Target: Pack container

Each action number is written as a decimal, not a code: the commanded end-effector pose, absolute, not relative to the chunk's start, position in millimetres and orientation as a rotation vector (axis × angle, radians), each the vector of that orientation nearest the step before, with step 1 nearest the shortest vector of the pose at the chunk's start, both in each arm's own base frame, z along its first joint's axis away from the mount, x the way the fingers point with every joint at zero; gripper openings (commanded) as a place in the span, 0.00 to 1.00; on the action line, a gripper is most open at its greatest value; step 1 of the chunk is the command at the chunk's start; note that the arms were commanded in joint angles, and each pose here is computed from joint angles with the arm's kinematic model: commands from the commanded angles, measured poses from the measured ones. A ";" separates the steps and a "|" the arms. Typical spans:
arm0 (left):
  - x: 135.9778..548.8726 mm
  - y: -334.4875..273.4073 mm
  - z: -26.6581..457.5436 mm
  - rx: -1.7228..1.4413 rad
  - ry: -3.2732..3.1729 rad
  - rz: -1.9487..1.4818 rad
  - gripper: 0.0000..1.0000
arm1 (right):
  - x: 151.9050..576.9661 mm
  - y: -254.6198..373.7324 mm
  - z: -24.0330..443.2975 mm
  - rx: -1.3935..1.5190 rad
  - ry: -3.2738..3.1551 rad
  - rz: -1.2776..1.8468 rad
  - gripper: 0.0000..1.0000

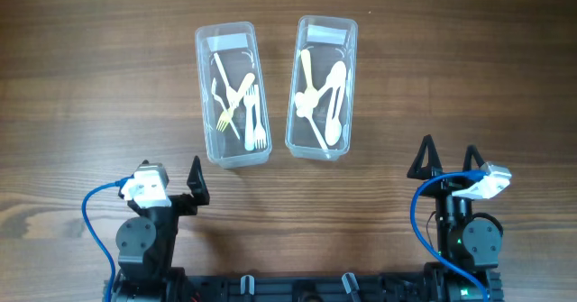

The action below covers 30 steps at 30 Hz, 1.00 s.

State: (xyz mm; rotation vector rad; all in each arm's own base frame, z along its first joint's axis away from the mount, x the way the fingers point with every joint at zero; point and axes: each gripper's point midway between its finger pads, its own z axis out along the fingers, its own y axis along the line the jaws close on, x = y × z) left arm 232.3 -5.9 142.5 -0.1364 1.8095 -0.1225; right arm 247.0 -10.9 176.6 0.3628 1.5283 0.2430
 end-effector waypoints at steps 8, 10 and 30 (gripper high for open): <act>232.5 -8.4 140.4 -0.118 1.809 -0.133 1.00 | 246.2 -10.9 180.2 0.346 1.514 0.233 1.00; 232.5 -8.4 140.3 -0.118 1.810 -0.133 1.00 | 246.2 -10.9 180.2 0.346 1.514 0.233 1.00; 232.5 -8.4 140.3 -0.118 1.810 -0.133 1.00 | 246.2 -10.9 180.2 0.346 1.514 0.233 1.00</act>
